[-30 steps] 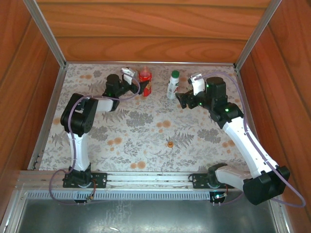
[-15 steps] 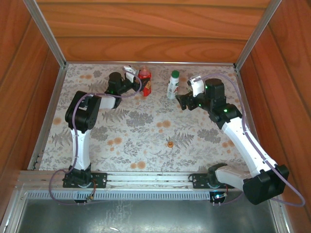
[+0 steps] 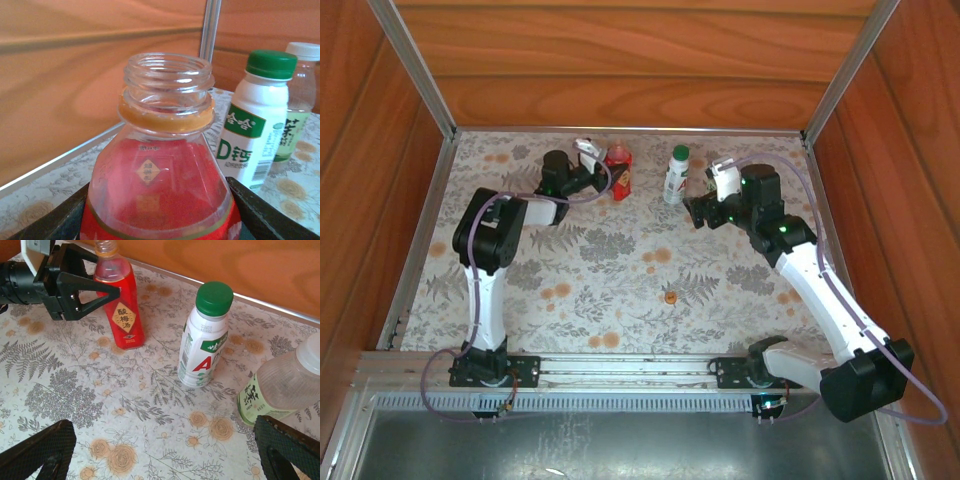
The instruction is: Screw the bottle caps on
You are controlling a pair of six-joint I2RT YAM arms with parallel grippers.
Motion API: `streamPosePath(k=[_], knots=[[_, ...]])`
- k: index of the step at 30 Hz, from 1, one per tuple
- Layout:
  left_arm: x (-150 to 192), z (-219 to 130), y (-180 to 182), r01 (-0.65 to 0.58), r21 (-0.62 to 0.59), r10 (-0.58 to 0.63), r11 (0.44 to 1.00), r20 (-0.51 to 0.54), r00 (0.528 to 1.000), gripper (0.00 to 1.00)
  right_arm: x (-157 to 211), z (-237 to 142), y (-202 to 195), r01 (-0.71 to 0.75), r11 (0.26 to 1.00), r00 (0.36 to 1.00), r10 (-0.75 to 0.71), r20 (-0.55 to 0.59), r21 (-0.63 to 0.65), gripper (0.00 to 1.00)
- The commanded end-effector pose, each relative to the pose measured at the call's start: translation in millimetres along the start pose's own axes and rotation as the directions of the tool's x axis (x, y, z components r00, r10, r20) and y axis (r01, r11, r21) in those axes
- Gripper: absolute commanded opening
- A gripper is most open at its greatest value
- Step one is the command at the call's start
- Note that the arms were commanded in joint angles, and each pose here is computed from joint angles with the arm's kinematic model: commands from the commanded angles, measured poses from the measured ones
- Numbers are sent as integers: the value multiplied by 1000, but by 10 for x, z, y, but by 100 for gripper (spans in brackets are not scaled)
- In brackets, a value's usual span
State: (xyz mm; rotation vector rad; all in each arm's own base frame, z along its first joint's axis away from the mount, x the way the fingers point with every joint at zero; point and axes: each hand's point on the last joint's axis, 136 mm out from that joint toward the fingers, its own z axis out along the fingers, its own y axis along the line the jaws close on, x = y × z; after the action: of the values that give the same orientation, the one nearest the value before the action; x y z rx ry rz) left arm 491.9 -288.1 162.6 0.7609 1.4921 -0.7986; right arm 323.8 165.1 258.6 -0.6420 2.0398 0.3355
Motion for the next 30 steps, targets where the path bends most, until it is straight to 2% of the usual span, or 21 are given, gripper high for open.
streamPosePath(k=[1,3,6,9,18,22,26,30], knots=[[-140,-101,-291,-38,84,37,996,10,999,59,-10,-29,-58,-37,998,999,36,31,44,95],[-175,-181,-454,-46,121,45,992,9,999,59,22,-34,-150,-118,988,992,114,47,96,92],[-205,-313,-755,-54,185,54,981,6,999,59,108,-30,-182,-127,985,991,120,64,120,96],[-177,-437,-1221,-101,278,103,955,9,995,59,199,-49,-194,-168,977,983,155,102,130,100],[33,-788,-2180,-92,471,111,877,-14,994,59,526,-142,82,-206,979,978,206,41,4,100],[150,-891,-2349,-81,505,111,860,-29,993,59,648,-135,252,-243,966,969,245,14,-85,100],[206,-927,-2364,-77,502,110,861,-37,993,60,696,-140,289,-253,962,967,254,-2,-100,100],[180,-910,-2350,-100,494,128,863,-24,991,72,668,-151,279,-251,963,968,253,1,-96,99]])
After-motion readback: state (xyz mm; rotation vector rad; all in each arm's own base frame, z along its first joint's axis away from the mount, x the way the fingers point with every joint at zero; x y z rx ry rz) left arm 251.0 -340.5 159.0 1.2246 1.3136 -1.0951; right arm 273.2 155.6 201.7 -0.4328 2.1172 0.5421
